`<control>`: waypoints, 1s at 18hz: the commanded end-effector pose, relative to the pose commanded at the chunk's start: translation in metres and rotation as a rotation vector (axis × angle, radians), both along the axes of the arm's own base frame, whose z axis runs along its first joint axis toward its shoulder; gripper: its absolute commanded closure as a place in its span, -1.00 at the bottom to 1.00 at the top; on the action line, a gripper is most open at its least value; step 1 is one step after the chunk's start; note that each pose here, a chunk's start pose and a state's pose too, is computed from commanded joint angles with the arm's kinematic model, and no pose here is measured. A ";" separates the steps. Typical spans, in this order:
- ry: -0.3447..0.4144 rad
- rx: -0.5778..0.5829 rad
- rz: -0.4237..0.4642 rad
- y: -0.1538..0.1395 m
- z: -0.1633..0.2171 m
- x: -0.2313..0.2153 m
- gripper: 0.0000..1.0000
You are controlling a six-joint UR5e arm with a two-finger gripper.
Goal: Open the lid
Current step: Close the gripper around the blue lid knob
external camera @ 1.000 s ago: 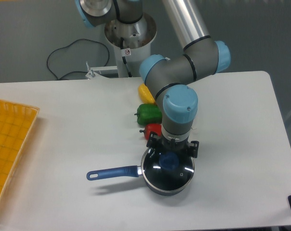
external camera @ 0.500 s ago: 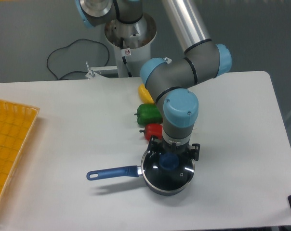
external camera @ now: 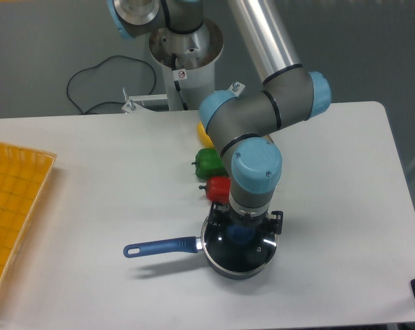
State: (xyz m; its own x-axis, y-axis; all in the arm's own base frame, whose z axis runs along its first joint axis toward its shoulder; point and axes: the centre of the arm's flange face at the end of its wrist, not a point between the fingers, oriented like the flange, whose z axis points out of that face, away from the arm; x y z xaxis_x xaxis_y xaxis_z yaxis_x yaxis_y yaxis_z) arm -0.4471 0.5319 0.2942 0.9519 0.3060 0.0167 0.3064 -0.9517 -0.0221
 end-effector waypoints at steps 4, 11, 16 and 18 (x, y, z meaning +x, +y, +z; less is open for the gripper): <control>-0.005 0.002 -0.002 0.001 -0.002 0.001 -1.00; -0.010 0.002 -0.002 0.000 -0.001 0.004 -0.77; -0.011 0.001 -0.002 0.000 -0.001 0.005 -0.66; -0.011 0.001 -0.002 0.000 -0.001 0.005 -0.63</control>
State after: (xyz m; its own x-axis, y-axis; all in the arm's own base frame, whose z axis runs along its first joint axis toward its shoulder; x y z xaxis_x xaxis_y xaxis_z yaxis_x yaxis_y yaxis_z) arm -0.4422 0.5316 0.2930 0.9521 0.3045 0.0273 0.3051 -0.9521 -0.0199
